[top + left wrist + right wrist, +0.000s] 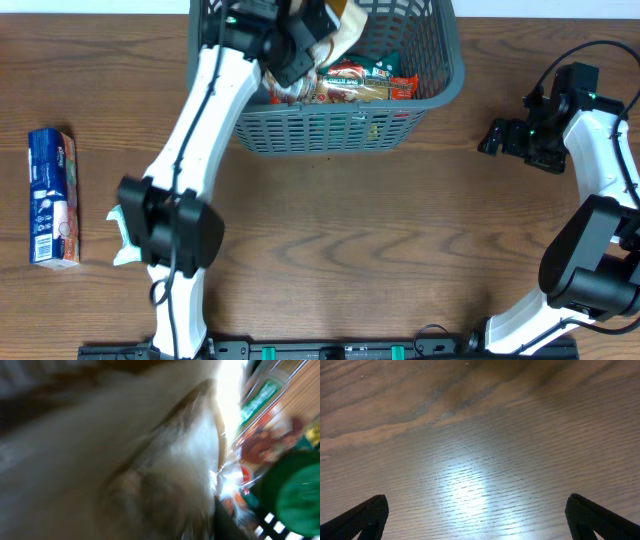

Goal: Pack container
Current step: 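Carry the paper bag over the basket and drop it in, then return the left gripper to the mint-green snack and grasp it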

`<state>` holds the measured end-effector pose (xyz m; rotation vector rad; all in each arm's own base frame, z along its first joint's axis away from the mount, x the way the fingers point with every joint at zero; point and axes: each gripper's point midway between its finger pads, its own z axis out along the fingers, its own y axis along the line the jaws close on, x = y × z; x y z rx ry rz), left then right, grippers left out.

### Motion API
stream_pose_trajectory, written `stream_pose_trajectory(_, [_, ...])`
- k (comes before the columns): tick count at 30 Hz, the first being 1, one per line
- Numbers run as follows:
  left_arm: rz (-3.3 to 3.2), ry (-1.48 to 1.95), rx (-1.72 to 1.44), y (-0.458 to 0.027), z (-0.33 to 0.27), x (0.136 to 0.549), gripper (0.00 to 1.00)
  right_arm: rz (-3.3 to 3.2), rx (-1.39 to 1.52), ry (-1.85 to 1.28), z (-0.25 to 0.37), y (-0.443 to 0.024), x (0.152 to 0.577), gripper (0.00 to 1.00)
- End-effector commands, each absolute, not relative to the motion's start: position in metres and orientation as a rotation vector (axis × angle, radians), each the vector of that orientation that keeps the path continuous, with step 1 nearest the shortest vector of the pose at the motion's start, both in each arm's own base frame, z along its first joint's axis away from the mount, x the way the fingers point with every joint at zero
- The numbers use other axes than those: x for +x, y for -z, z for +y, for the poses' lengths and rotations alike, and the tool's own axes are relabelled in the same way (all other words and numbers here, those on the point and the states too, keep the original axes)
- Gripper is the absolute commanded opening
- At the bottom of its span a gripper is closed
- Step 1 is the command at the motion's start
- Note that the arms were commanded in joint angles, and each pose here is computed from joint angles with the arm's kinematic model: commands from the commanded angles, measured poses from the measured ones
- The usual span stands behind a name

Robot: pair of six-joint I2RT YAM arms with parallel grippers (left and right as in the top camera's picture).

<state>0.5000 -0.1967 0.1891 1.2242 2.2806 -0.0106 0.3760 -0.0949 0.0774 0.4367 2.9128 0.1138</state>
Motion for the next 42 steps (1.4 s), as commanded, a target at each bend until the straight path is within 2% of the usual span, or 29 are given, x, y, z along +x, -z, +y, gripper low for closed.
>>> stream_pose_trajectory(1, [2.318,-0.014,1.185,-0.193,-0.188,0.497,0.82,2.920,0.396,-0.143,-0.089,-0.076,0.376,0.99])
stream_pose_trajectory(3, [2.331,-0.011,1.193,-0.194,-0.187,0.492,0.84,2.919,0.396,-0.143,-0.089,-0.076,0.376,0.99])
stream_pose_trajectory(5, [2.323,-0.028,1.184,-0.209,-0.182,0.485,0.90,2.920,0.391,-0.142,-0.089,-0.076,0.376,0.99])
stream_pose_trajectory(8, [2.260,-0.081,1.140,-0.254,-0.173,0.474,0.93,2.919,0.391,-0.142,-0.089,-0.077,0.376,0.99])
stream_pose_trajectory(11, [2.151,-0.182,1.043,-0.323,-0.153,0.457,0.97,2.919,0.391,-0.142,-0.089,-0.077,0.376,0.99])
stream_pose_trajectory(16, [2.036,-0.256,0.872,-0.410,-0.120,0.404,0.99,2.917,0.391,-0.141,-0.089,-0.077,0.377,0.99])
stream_pose_trajectory(21, [2.087,-0.317,0.654,-0.442,-0.071,0.347,0.99,2.920,0.379,-0.141,-0.089,-0.077,0.376,0.99])
stream_pose_trajectory(28, [2.376,-0.316,-0.029,-0.414,0.030,0.276,0.99,2.921,0.367,-0.139,-0.089,-0.077,0.376,0.99])
stream_pose_trajectory(32, [2.464,-0.361,-0.276,-0.388,0.069,0.250,0.99,2.912,0.366,-0.136,-0.089,-0.077,0.379,0.99])
stream_pose_trajectory(42, [2.596,-0.326,-0.391,-0.285,0.073,0.184,0.98,2.908,0.355,-0.134,-0.090,-0.077,0.380,0.99])
